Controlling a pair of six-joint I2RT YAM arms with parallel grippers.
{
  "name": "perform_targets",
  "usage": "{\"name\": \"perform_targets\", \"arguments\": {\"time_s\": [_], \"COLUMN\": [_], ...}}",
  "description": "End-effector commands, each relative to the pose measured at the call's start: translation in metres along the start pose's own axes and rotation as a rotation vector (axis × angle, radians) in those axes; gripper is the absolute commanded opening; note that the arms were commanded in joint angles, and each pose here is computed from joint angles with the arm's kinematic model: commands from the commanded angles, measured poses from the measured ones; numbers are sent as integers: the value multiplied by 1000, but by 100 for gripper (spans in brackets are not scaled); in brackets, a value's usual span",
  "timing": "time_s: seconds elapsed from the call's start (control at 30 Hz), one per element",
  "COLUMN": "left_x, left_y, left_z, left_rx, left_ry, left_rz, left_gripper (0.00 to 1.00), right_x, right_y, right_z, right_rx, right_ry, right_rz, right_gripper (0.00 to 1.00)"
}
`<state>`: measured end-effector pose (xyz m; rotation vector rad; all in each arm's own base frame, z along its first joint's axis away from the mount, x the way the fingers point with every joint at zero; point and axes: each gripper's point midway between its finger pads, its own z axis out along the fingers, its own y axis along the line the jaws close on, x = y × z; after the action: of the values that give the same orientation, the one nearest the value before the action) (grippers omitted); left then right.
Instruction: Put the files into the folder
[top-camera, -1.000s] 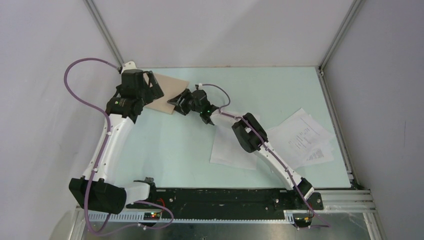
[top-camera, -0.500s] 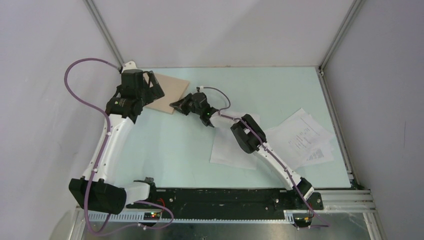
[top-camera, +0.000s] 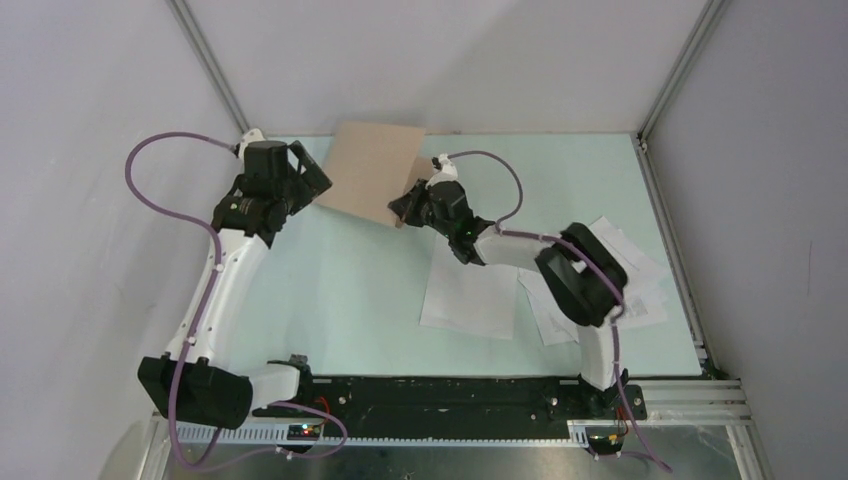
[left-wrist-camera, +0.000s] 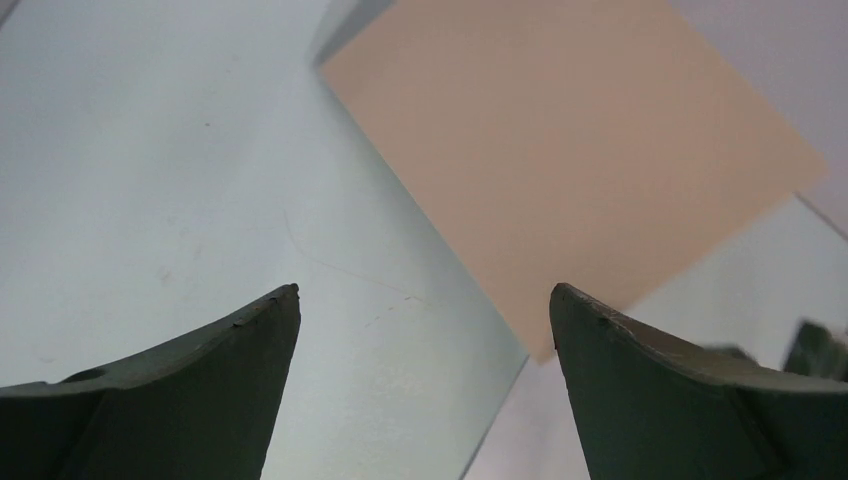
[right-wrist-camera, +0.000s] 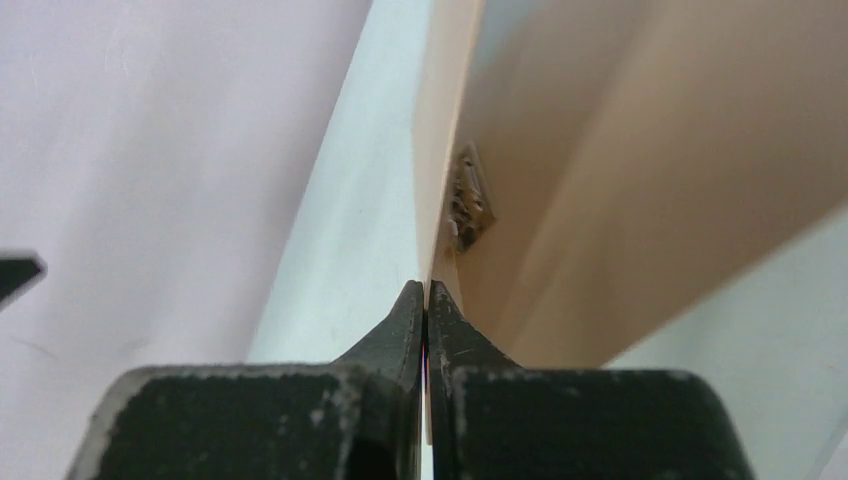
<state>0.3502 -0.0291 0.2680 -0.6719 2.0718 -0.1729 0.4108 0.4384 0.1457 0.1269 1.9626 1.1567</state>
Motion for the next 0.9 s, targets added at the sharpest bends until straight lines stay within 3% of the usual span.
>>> {"name": "perform_targets", "arguments": {"time_s": [0.0, 0.2, 0.4, 0.7, 0.87], "left_x": [-24, -59, -62, -30, -4], "left_y": [-25, -42, -62, -36, -9], "left_z": [-6, -13, 6, 24, 26], "left_rx": [51, 59, 70, -38, -109], "left_ry": [-41, -111, -47, 17, 39], "left_rz": [-167, -293, -299, -241, -224], "left_gripper": [100, 100, 100, 99, 89], "right_x": [-10, 16, 43, 68, 75], "right_y": [39, 50, 64, 64, 61], "right_z": [-37, -62, -67, -67, -67], "right_rx": [11, 78, 80, 102, 113], "right_ry": [-137, -165, -172, -176, -166], "right_rz": [-447, -738, -958, -1185, -1211], "right_gripper": [0, 0, 0, 0, 0]}}
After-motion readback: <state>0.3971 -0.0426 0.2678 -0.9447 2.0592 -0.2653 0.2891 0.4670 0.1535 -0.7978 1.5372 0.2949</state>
